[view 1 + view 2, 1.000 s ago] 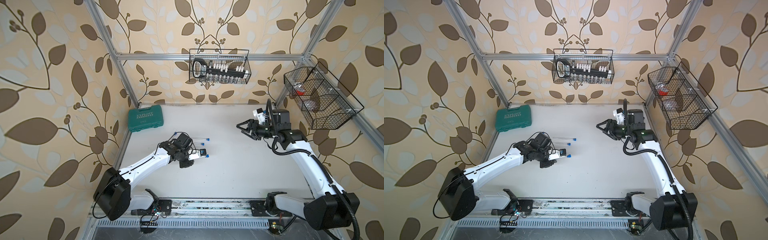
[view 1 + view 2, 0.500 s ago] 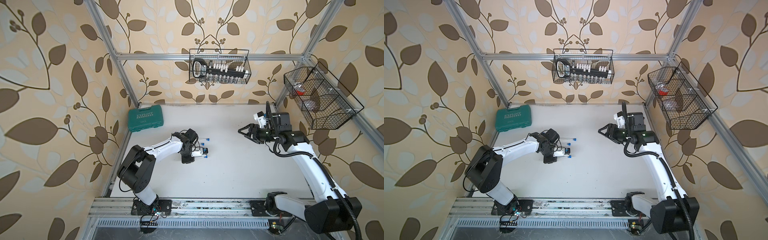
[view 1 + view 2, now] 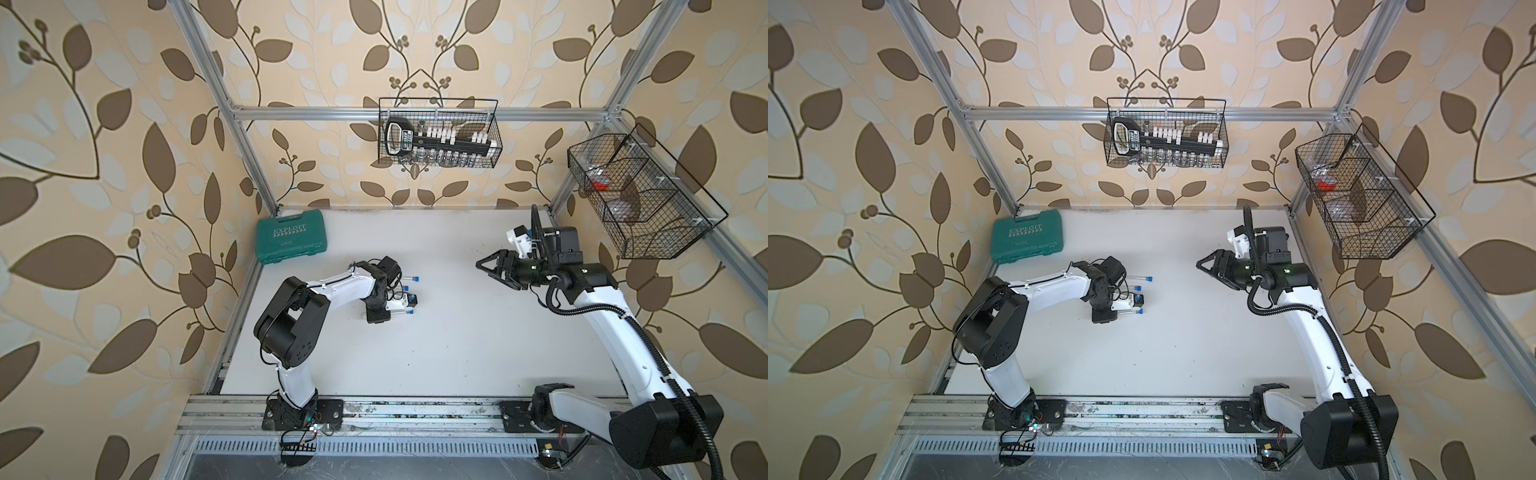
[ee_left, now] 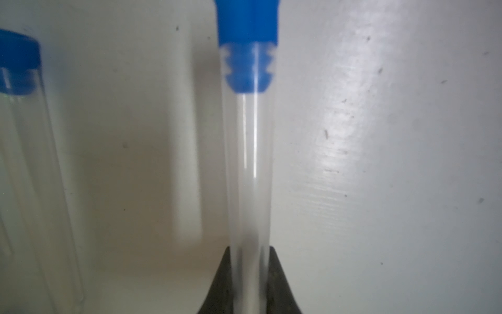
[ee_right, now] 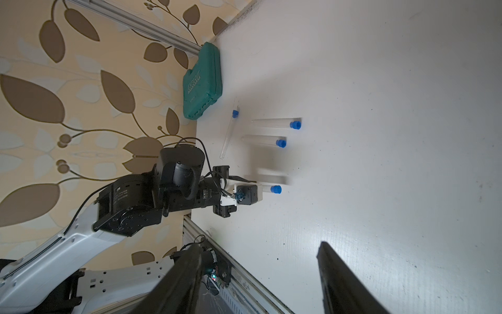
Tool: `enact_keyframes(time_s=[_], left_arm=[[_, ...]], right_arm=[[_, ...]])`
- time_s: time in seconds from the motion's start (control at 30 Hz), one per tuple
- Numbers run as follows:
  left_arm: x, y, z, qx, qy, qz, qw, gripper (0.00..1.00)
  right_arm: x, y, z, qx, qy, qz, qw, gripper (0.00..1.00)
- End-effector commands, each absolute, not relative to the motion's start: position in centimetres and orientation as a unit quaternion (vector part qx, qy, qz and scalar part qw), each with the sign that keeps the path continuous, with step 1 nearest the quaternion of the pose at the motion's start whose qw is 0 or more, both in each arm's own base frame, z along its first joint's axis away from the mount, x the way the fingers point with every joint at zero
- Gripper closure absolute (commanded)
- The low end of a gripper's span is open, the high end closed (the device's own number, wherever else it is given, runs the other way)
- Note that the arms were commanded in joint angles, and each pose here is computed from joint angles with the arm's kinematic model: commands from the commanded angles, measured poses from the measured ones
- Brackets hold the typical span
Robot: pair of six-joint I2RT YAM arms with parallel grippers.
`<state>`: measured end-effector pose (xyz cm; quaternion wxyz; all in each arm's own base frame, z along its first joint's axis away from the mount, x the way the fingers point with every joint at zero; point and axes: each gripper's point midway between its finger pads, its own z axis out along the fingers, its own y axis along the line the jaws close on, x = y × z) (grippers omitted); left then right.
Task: Insert stoppers into test tubes
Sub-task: Place the test tube at the center of the board.
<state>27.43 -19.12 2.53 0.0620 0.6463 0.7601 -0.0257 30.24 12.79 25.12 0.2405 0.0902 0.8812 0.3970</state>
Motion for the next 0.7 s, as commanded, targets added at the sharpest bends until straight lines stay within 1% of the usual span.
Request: enact_keyframes(time_s=[0.0,0.2,0.3,0.43,0.47,0.53,0.6,0.67], left_arm=[[28.0,-18.9,2.5,0.638,0.767,-0.02,0.056,0.84],[28.1,-18.9,2.0,0.631,0.773,-0.019,0.061,0.81],[28.3,-19.1,2.2,0.624,0.778,-0.021,0.067,0.71],[28.6,-19.4,3.1,0.622,0.778,-0.022,0.089,0.61],[28.7,-19.6,3.6,0.622,0.776,-0.022,0.098,0.57],[29.0,-20.1,5.0,0.616,0.777,-0.029,0.127,0.51],[29.2,-20.9,7.2,0.607,0.775,-0.045,0.17,0.42],[29.7,-21.9,10.3,0.581,0.774,-0.061,0.243,0.39]], right_arm=[[29.6,12.7,24.8,0.09,0.883,0.395,0.238,0.35],[29.5,12.7,24.7,0.091,0.883,0.395,0.238,0.35],[29.5,12.7,24.7,0.091,0.883,0.395,0.237,0.35],[29.6,12.7,24.6,0.091,0.883,0.394,0.236,0.35],[29.6,12.7,24.6,0.091,0.883,0.394,0.237,0.35],[29.8,12.6,24.5,0.092,0.882,0.393,0.242,0.35],[30.3,12.5,24.5,0.092,0.881,0.39,0.252,0.34],[31.3,12.1,24.7,0.097,0.875,0.384,0.277,0.34]])
